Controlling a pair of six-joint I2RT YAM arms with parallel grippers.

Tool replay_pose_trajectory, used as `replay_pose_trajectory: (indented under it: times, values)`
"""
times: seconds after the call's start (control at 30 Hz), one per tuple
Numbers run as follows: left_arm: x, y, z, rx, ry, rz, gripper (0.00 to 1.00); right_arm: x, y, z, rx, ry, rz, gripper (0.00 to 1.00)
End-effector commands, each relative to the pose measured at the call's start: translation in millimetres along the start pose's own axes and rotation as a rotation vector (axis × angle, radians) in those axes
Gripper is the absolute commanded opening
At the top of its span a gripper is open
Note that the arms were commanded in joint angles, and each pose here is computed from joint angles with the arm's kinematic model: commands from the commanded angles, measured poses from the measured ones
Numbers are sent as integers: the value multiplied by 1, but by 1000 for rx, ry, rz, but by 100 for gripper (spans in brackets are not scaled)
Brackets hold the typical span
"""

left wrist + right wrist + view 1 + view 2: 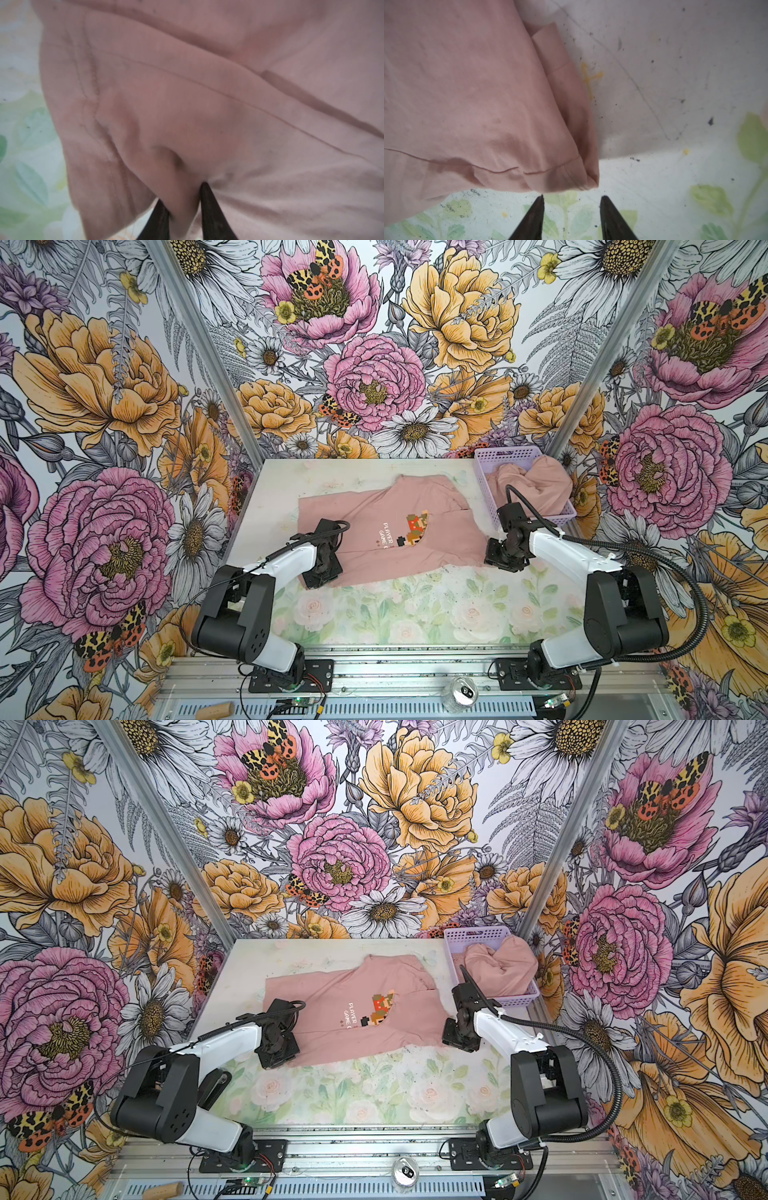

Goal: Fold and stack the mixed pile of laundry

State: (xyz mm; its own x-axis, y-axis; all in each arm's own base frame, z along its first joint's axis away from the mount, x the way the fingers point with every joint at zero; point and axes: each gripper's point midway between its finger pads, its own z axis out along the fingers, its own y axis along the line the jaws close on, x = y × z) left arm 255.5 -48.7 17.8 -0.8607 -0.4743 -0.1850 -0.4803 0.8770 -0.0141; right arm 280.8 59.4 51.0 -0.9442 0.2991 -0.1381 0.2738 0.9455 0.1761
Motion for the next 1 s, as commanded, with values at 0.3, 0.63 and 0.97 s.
replay_pose_trajectory:
  times: [0.3,0.63,0.97]
  values:
    - [7,37,15,-96,46,-21,14,-7,-8,19,30,-3,-17,12]
    - [7,57,8,-140,46,-36,11,36,-21,11,5,57,56,0]
    - [-9,68,-6,-190,-23,-71,61,25,-16,-36,-32,-5,78,24]
